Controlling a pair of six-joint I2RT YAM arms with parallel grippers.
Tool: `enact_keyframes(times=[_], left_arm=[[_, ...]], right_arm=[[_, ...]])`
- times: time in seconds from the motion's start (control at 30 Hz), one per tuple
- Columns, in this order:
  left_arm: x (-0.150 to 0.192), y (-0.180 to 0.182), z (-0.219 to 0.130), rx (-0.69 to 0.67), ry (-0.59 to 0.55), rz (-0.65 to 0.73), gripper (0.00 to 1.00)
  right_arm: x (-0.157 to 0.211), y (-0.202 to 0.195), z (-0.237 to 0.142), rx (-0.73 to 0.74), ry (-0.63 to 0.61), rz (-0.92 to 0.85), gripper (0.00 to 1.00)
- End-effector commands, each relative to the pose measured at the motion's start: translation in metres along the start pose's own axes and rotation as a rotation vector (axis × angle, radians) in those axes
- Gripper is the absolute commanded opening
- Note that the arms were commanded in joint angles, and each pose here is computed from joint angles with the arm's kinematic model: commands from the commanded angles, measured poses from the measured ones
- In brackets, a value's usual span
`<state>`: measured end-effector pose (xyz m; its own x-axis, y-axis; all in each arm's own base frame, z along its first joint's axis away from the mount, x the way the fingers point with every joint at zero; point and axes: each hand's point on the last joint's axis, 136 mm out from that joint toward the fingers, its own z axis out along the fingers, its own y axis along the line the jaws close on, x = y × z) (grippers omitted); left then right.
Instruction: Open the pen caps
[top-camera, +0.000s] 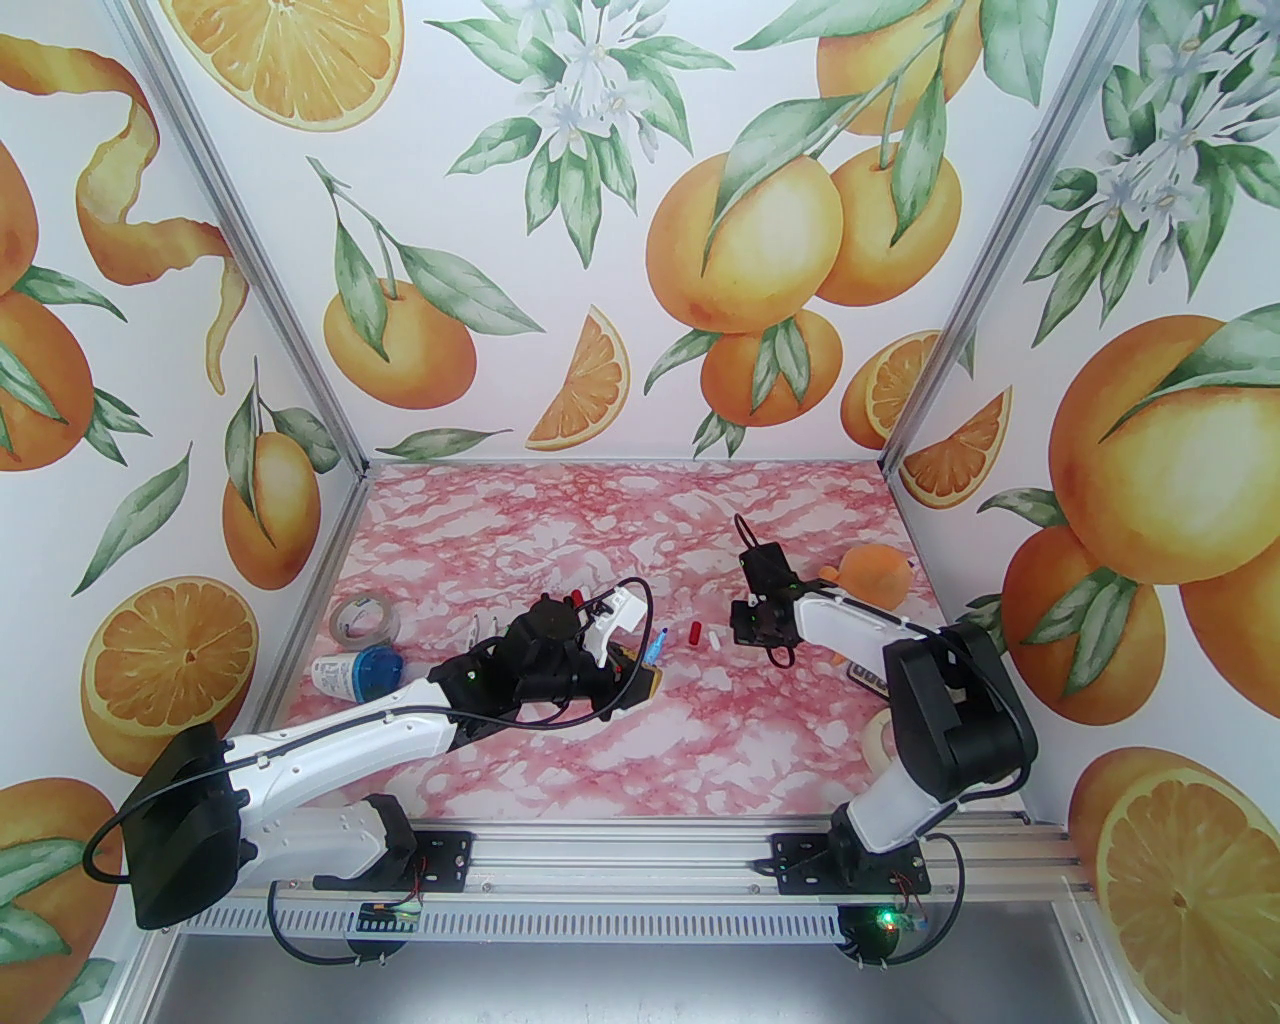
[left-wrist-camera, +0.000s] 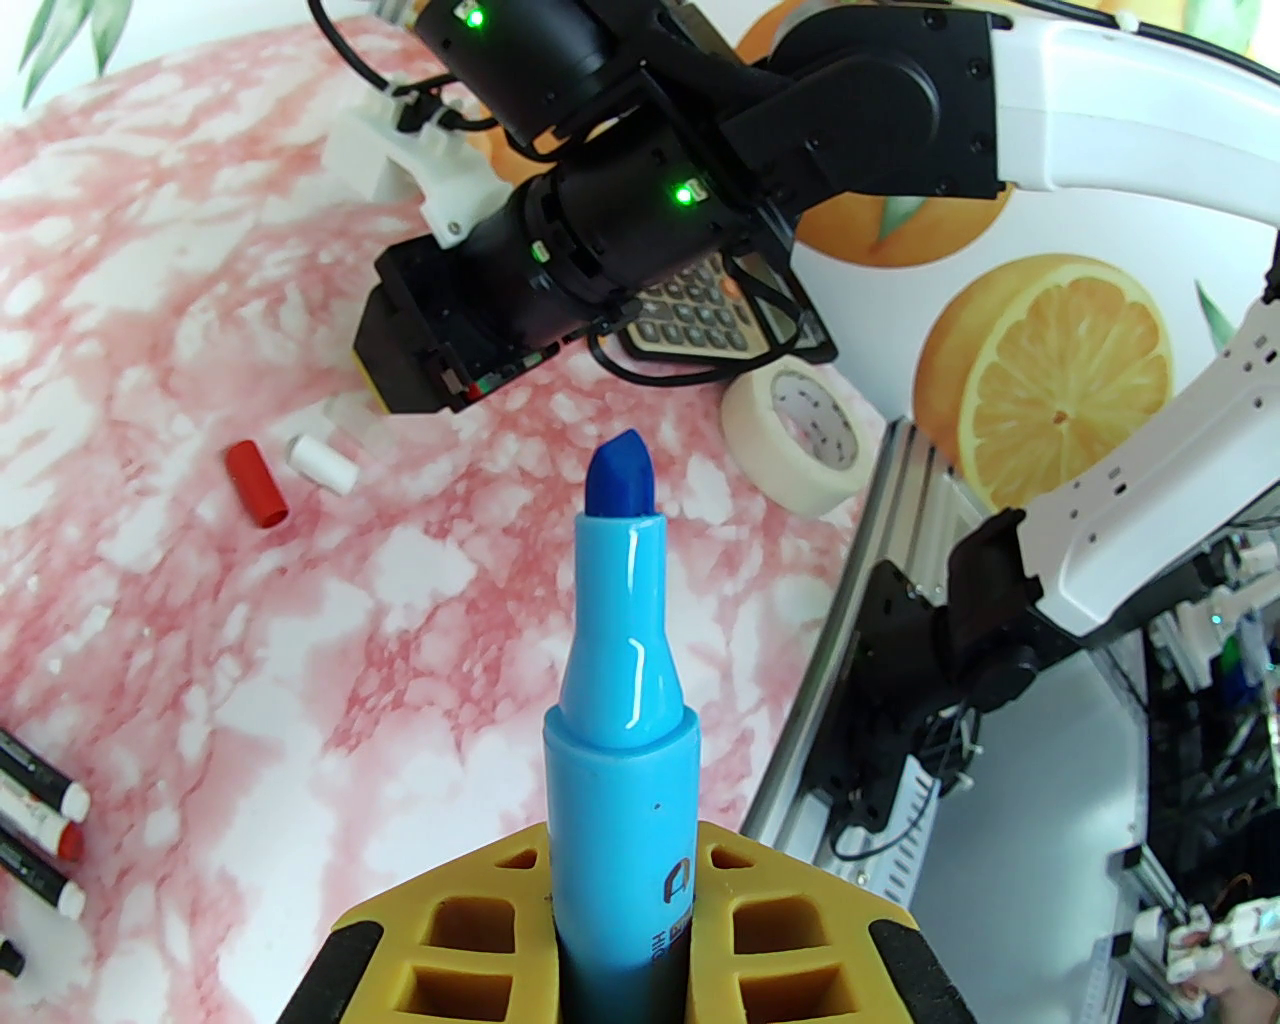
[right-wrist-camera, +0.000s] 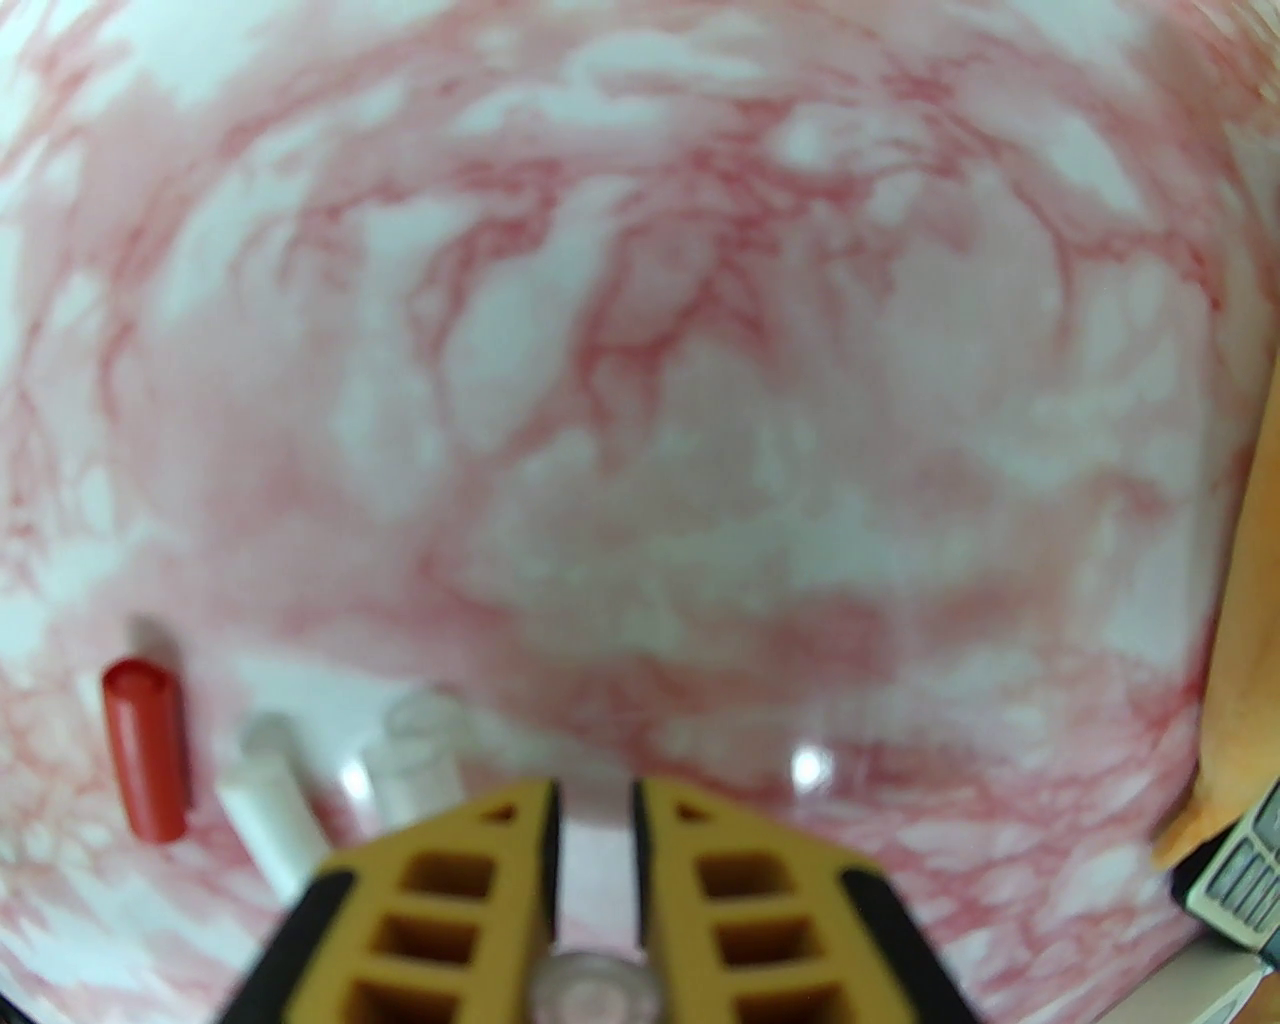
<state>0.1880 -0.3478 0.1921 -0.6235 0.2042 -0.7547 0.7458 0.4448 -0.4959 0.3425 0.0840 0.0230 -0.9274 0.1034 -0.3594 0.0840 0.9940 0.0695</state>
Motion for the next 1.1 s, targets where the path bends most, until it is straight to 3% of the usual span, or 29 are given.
enact_keyframes(times=[0.0,0.67,1.07], left_arm=[[-0.004,-0.003,-0.003,0.009,-0.017,0.014,0.01],[-0.001,-0.003,-0.003,0.016,-0.014,0.007,0.01],[0.000,-0.004,-0.006,0.014,-0.015,0.005,0.02]], right_arm=[[-0.010,-0.005,0.000,0.030,-0.016,-0.002,0.19],[-0.005,-0.005,0.011,0.039,0.038,-0.007,0.23],[-0.013,-0.005,-0.004,0.038,0.002,-0.002,0.26]])
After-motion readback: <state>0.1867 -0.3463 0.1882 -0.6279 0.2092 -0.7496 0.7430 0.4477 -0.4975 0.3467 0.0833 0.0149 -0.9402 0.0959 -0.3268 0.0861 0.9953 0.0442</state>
